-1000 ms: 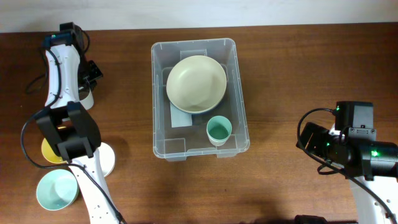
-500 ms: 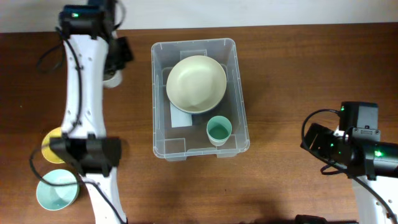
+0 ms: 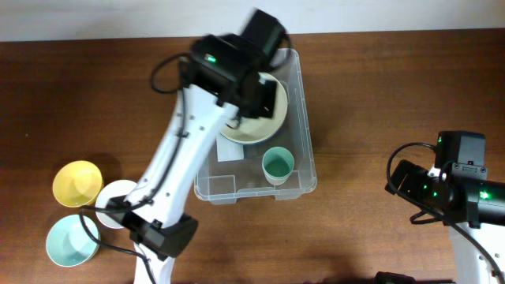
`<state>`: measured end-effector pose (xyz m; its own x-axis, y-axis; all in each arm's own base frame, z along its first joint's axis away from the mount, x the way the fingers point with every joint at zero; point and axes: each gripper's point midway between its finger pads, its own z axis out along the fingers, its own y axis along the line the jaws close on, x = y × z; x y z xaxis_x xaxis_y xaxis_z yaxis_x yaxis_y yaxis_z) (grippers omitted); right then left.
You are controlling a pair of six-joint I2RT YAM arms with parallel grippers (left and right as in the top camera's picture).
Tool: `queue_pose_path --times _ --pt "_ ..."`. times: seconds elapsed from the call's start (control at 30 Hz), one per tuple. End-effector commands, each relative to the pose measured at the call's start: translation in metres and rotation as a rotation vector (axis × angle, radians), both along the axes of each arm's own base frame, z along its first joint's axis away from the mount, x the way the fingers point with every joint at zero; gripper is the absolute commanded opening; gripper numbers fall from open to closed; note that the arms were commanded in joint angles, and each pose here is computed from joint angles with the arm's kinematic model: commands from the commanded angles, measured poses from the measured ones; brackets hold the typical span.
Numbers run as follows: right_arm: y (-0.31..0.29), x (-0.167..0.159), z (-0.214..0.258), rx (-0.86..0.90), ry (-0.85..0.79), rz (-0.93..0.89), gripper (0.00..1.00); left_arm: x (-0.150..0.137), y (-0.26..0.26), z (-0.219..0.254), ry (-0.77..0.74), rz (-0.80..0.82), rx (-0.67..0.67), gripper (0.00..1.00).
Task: Pack container
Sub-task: 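Lower the grey-white cup into the stacked cups in the container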
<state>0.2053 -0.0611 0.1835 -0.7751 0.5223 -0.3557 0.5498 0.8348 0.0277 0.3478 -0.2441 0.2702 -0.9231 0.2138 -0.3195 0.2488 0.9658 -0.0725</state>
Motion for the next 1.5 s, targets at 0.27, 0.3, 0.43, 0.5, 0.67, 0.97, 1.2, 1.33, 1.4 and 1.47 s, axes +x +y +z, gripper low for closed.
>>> queue_pose_path --times 0.27,0.3,0.43,0.5,0.67,0.97,1.2,1.33,1.4,1.47 --pt "-0.003 -0.003 0.0 -0.006 0.002 -0.018 1.0 -0.054 -0.027 -0.049 0.184 -0.089 0.084 0.0" --pt "-0.003 -0.003 0.0 -0.006 0.002 -0.017 1.0 -0.057 -0.031 -0.051 0.186 -0.102 0.088 0.0" --pt "-0.003 -0.003 0.0 -0.006 0.003 -0.018 1.0 -0.064 -0.046 -0.052 0.168 -0.142 0.08 0.01" --pt "-0.003 -0.003 0.0 -0.006 0.003 -0.017 1.0 -0.066 -0.051 -0.052 0.161 -0.155 0.076 0.01" --pt "-0.003 -0.003 -0.001 -0.005 0.006 -0.017 1.0 -0.067 -0.057 -0.055 0.155 -0.165 0.072 0.01" --pt "-0.003 -0.003 -0.001 -0.004 0.005 -0.017 1.0 -0.063 -0.074 -0.084 0.179 -0.179 0.025 0.01" --pt "-0.003 -0.003 -0.001 -0.004 0.006 -0.017 1.0 -0.062 -0.076 -0.096 0.188 -0.179 0.03 0.11" --pt "-0.003 -0.003 0.0 -0.004 0.005 -0.017 1.0 -0.062 -0.076 -0.096 0.188 -0.179 0.03 0.51" --pt "-0.003 -0.003 -0.001 -0.005 0.006 -0.017 1.0 -0.061 -0.074 -0.096 0.186 -0.176 0.034 0.57" --pt "-0.003 -0.003 -0.001 -0.005 0.005 -0.017 1.0 -0.054 -0.067 -0.092 0.157 -0.162 0.054 0.59"
